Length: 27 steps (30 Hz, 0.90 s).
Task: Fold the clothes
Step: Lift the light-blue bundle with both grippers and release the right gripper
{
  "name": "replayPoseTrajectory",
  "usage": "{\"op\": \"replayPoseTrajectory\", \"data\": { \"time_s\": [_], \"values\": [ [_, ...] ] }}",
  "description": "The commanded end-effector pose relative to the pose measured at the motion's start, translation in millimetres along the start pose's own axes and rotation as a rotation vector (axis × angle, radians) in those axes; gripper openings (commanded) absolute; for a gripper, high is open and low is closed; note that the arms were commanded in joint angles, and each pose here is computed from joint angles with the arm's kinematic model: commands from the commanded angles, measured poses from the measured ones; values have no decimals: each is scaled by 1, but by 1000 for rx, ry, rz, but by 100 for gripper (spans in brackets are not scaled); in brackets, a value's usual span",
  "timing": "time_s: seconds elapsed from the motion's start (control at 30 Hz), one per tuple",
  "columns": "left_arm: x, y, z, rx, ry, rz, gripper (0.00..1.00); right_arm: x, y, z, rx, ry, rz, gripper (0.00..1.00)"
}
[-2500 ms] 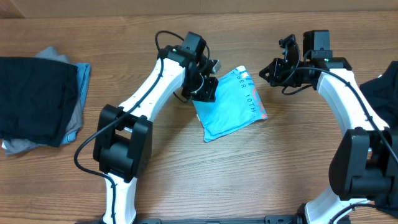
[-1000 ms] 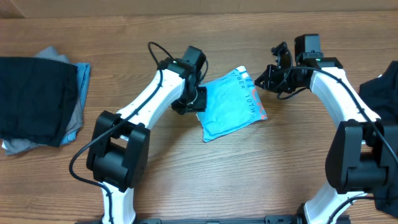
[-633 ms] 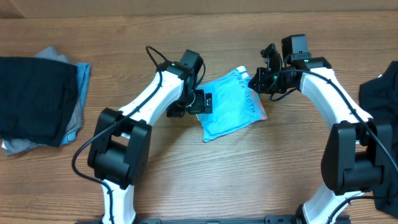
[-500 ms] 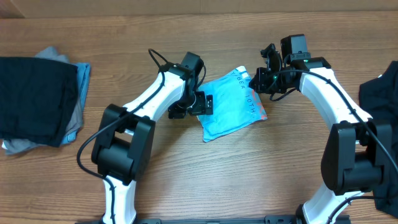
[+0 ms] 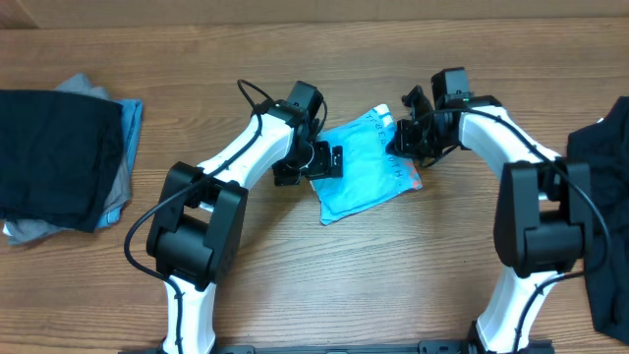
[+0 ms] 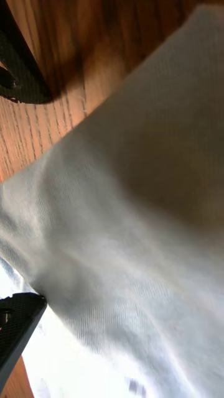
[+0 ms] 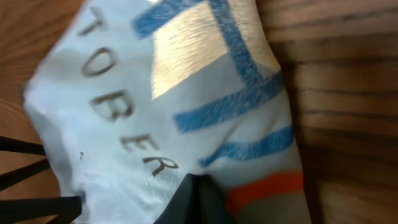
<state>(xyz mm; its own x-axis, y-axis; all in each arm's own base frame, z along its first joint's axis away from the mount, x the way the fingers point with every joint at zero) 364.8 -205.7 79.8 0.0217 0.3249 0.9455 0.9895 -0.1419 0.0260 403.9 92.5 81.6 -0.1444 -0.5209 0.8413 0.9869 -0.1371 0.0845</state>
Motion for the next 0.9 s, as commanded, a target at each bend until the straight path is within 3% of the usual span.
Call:
{"op": "replayPoseTrajectory", "data": {
  "time_s": [0.0,0.53,0.7,0.87],
  "values": [
    [-40,-11,5,10,1,94,100,-17,-6,2,21,17,49,4],
    [-103,-18,17,36,-40,184,100,-20,-7,4,29,18,52,4],
    [-105,-7,1,-3,-138,125,84,-20,-7,4,29,18,52,4],
    [-108,-7,-6,-28,-133,112,83,-20,-7,4,28,18,53,4]
  ]
}}
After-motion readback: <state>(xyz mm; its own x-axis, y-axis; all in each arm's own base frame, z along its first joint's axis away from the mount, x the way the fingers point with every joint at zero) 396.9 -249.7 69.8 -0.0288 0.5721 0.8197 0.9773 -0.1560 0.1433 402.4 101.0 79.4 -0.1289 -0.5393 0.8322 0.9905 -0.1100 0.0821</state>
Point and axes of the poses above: each gripper's point midway between its finger pads, its own x axis back along the fingers, its own z axis along the line the jaws close on, y = z × x, the point moved 7 cm from there along x, back along the fingers, and after that the axes turned 9 degrees about -x, right-handed, at the moved point
